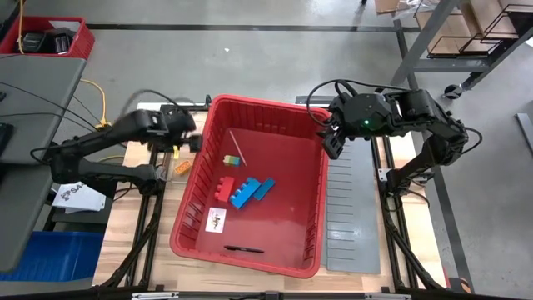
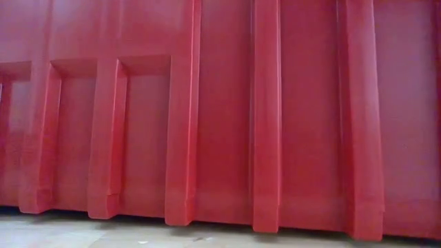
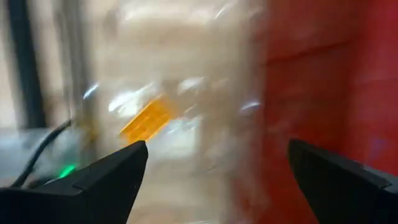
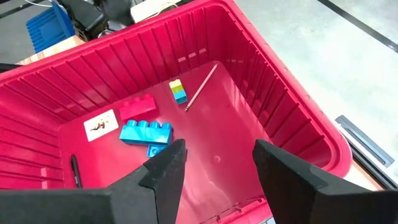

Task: Sort blocks
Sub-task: Remove the blue block from the bin

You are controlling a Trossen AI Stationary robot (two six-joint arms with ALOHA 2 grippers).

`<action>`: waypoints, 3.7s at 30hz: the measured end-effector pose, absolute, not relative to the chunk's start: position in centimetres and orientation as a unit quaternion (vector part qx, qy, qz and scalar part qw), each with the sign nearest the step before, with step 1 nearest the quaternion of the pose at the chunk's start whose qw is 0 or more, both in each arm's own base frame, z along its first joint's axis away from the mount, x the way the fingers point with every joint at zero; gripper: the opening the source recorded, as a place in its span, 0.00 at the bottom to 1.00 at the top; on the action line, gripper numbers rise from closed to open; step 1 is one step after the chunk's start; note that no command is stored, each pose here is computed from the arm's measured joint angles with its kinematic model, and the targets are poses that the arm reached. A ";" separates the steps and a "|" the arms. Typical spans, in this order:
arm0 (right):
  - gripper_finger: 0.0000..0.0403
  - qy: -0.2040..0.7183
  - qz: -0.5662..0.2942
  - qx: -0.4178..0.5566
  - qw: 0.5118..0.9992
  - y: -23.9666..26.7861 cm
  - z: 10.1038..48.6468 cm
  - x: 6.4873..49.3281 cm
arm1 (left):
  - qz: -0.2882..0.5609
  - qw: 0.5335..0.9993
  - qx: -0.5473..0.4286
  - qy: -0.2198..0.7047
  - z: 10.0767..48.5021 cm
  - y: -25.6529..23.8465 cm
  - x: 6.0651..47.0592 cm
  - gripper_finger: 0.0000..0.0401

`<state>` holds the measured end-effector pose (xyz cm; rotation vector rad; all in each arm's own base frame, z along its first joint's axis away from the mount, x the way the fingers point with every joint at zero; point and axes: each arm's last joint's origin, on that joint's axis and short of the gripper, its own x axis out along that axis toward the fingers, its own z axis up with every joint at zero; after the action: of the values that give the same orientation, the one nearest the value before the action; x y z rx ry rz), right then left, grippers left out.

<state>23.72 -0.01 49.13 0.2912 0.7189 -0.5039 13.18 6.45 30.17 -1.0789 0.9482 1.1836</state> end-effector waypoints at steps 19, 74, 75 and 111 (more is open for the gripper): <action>0.46 0.339 -0.269 0.168 0.886 -1.0 49.1 23.7 | 0.237 0.803 -0.287 0.466 38.5 3.5 27.4 0.95; 0.46 0.344 -0.261 0.170 0.886 -0.9 49.1 23.6 | 0.256 0.722 -0.228 0.601 20.4 -2.3 38.1 0.31; 0.46 0.345 -0.261 0.167 0.886 -0.9 49.1 23.6 | 0.250 0.734 -0.231 0.588 22.0 -2.2 38.2 0.31; 0.46 0.323 -0.268 0.170 0.892 -0.9 49.4 23.9 | 0.570 0.550 -0.473 0.387 26.0 8.7 12.8 0.57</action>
<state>23.88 -0.90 49.35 0.3537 0.6696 -0.5554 12.76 8.70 26.01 -1.1189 0.9163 1.3492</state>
